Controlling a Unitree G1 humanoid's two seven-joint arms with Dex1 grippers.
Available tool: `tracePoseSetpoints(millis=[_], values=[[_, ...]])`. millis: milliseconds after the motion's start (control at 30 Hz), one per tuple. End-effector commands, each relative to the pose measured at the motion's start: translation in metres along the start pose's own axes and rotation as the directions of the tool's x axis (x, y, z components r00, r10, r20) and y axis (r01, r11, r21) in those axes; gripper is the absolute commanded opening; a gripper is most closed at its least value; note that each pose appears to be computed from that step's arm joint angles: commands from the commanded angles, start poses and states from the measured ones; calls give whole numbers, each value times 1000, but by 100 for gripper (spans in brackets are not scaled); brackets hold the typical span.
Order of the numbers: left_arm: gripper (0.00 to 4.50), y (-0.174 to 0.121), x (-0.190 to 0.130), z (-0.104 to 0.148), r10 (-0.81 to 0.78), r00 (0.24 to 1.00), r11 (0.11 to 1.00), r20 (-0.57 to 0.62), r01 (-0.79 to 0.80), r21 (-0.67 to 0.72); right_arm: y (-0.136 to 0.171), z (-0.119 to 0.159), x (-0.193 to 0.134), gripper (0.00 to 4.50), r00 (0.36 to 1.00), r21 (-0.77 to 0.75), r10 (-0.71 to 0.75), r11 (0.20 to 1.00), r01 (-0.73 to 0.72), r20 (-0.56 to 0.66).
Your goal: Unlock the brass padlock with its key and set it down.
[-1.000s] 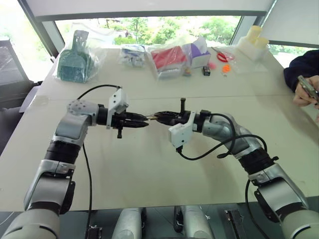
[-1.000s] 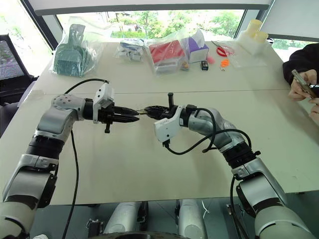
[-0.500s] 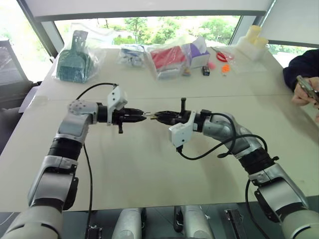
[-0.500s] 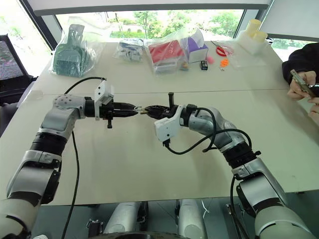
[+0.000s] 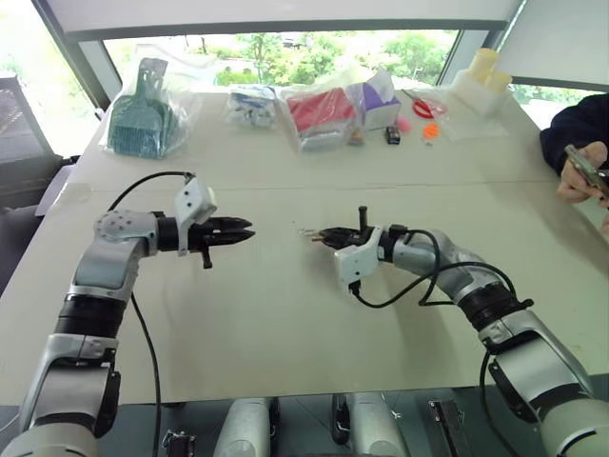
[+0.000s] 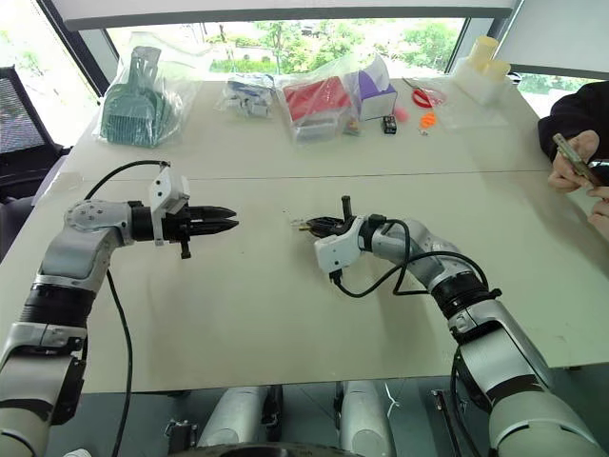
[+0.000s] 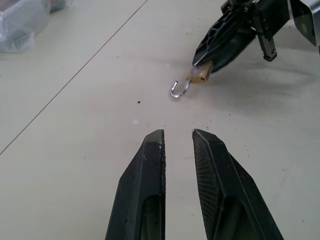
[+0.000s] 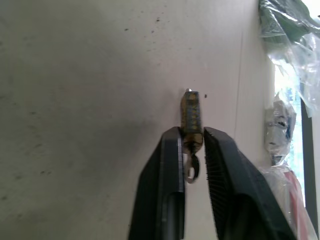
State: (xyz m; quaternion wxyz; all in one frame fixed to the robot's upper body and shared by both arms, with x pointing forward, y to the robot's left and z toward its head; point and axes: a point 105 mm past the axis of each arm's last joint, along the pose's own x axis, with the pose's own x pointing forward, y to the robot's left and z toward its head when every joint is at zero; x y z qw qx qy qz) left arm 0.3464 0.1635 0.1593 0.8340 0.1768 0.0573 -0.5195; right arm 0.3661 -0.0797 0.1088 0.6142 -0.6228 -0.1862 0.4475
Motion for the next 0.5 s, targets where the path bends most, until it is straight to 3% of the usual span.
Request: tracePoseSetpoints(millis=[33, 167, 300, 500], values=[[82, -2, -7, 12, 18, 1000, 1000, 21, -18, 26, -17, 7, -1, 237, 998, -32, -43, 999, 44, 39], [82, -12, -9, 6, 15, 999, 999, -33, -13, 52, -19, 9, -16, 442, 999, -23, 3, 1000, -2, 38], [82, -25, -16, 7, -10, 998, 997, -60, 14, 73, -34, 18, -38, 448, 999, 162, 29, 986, -36, 43], [82, -30, -23, 9, 4, 998, 999, -56, -1, 48, -35, 23, -69, 448, 991, 486, 115, 864, -133, 68]])
